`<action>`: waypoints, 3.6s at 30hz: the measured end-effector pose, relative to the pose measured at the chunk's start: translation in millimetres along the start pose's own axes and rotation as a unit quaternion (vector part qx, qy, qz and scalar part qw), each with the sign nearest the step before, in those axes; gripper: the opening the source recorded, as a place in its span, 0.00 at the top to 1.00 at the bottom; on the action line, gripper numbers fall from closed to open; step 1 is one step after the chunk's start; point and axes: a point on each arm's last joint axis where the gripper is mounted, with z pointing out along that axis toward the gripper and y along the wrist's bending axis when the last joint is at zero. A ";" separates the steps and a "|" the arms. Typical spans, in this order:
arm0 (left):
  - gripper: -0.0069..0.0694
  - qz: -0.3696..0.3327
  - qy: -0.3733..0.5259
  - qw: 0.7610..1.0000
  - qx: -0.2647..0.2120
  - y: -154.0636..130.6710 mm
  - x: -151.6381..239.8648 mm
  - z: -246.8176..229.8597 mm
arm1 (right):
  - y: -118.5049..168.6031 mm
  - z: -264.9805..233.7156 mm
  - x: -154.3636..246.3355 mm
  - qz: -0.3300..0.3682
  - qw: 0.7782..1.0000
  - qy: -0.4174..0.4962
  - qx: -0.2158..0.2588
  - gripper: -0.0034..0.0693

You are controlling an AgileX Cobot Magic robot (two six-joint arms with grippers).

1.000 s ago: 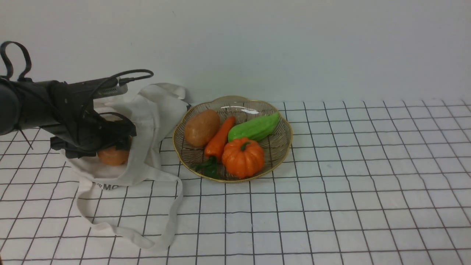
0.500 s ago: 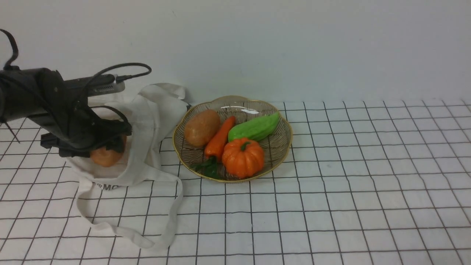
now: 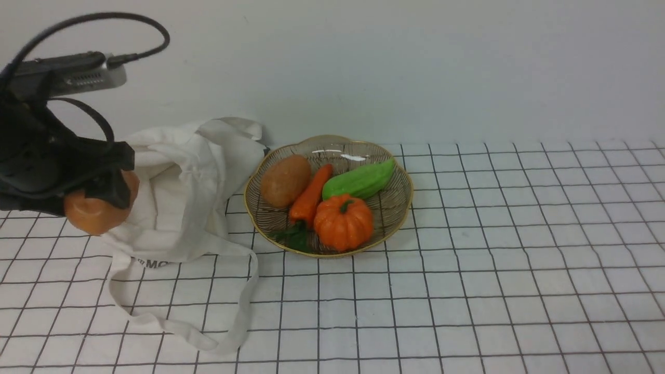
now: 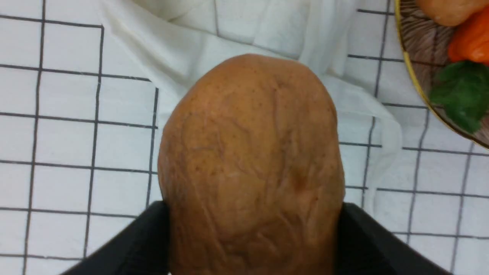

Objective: Take vegetables from bag on white checkered tablecloth place on plate.

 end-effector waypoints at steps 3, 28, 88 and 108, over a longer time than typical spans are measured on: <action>0.29 0.014 0.017 0.999 0.030 -11.5 7.1 -6.1 | 0.0 0.0 0.0 0.000 1.000 0.000 0.000 0.97; 0.29 0.224 -0.030 0.963 0.150 -195.1 -55.5 138.1 | 0.0 0.0 0.0 0.000 1.000 0.000 0.000 0.97; 0.92 0.184 -0.210 0.948 0.150 -23.9 188.0 18.7 | 0.0 0.0 0.0 0.000 1.000 0.000 0.000 0.97; 0.92 0.195 -0.194 0.950 0.147 -18.4 202.0 27.9 | 0.0 0.0 0.0 0.000 1.000 0.000 0.000 0.97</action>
